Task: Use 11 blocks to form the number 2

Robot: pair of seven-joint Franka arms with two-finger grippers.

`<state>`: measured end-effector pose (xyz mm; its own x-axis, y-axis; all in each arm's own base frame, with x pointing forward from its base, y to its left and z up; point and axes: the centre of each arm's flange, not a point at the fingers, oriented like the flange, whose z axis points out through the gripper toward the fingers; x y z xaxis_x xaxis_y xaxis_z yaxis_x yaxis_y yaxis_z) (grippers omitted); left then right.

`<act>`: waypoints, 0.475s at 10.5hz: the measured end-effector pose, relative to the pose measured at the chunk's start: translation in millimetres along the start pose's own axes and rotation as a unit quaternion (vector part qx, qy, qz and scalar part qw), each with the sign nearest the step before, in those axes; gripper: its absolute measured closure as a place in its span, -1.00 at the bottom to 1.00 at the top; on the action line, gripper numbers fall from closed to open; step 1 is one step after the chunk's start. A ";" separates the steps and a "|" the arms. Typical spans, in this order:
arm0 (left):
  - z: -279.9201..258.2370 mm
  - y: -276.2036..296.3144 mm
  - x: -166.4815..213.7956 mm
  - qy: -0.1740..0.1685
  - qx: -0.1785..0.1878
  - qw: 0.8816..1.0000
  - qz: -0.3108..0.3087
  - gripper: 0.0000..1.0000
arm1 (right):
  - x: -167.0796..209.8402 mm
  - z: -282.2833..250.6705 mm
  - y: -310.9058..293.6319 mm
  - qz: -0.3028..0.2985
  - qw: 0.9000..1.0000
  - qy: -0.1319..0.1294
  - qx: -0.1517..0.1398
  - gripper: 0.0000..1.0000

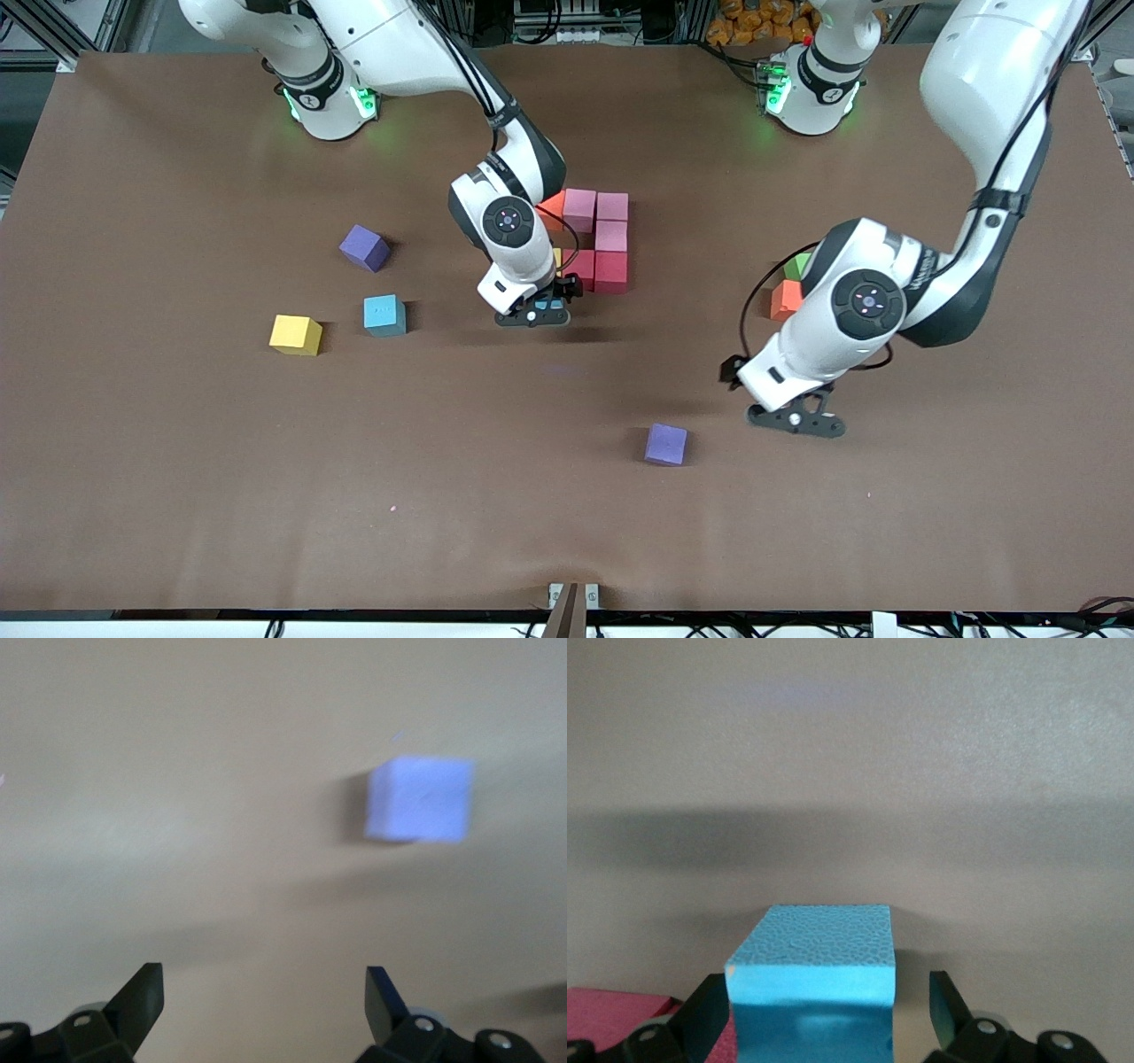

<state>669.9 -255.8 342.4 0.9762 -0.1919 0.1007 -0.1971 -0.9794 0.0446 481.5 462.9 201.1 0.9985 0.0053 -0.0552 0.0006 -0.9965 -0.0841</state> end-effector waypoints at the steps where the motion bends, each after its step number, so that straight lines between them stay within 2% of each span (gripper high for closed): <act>1: 6.2 10.8 9.0 0.024 -0.017 1.000 0.006 -1.00 | 2.8 -5.1 -1.1 0.001 1.000 0.003 0.002 -1.00; 5: 57.6 47.3 31.2 0.085 -0.042 0.995 0.043 -1.00 | 27.4 -59.5 8.1 0.006 1.000 -0.010 -0.002 -1.00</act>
<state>696.2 -311.7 290.4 0.9271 -0.2551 0.2748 -0.2938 -0.9496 0.1097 512.1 450.0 258.1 0.9971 -0.0045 -0.0754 -0.0105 -0.9968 -0.0794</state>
